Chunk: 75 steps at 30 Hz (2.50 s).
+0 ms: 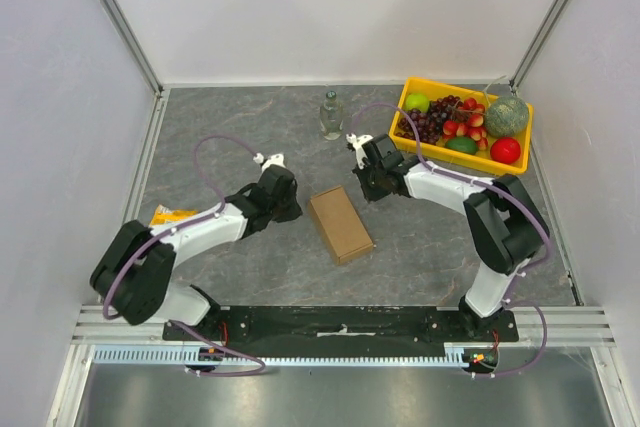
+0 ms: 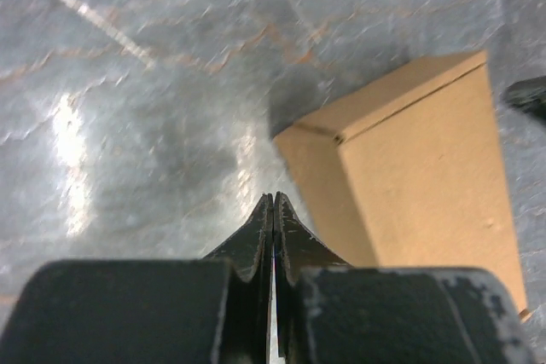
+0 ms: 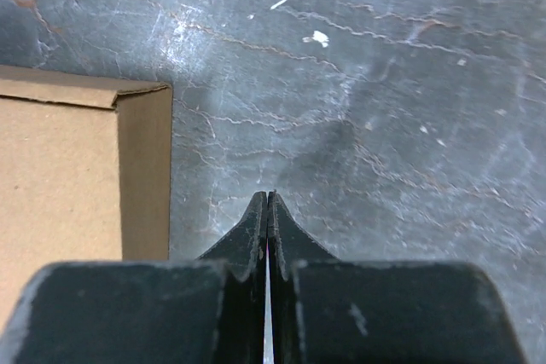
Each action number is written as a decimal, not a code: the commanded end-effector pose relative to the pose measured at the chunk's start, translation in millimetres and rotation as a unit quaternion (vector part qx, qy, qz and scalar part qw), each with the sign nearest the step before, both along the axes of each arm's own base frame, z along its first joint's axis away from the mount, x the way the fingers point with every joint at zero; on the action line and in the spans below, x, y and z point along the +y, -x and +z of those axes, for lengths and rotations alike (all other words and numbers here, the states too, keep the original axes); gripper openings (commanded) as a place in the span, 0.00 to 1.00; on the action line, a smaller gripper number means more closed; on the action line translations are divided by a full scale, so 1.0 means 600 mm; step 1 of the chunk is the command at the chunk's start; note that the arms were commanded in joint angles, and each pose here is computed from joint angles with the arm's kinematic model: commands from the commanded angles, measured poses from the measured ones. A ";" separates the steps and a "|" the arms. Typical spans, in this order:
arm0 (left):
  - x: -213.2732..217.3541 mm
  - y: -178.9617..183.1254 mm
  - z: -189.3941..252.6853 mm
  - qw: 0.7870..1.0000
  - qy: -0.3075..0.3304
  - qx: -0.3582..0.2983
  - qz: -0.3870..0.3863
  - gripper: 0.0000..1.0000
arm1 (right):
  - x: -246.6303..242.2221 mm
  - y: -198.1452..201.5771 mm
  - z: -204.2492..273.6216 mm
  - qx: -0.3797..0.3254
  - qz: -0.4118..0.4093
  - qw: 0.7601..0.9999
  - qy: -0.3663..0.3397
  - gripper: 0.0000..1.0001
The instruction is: Fold the paper box
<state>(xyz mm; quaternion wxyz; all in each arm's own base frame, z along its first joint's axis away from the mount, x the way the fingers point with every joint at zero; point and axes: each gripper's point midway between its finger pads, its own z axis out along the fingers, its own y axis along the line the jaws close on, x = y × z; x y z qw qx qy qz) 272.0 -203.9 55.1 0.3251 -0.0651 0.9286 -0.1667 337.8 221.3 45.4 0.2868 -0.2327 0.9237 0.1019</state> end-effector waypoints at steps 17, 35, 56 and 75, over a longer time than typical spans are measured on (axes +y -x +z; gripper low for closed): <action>-0.048 -0.053 -0.045 0.999 -0.022 0.018 -0.047 0.02 | 0.071 0.004 -0.020 0.024 0.104 0.992 -0.067 0.00; -0.084 -0.058 -0.062 0.997 0.003 0.031 -0.077 0.02 | 0.105 0.041 -0.016 0.059 0.126 0.980 -0.143 0.00; -0.005 0.134 -0.070 0.997 0.016 0.037 -0.068 0.02 | -0.038 0.177 -0.036 0.070 -0.052 0.991 -0.102 0.00; -0.090 0.206 -0.113 0.991 0.011 0.080 -0.110 0.02 | 0.044 0.282 -0.039 0.120 -0.013 0.975 -0.187 0.00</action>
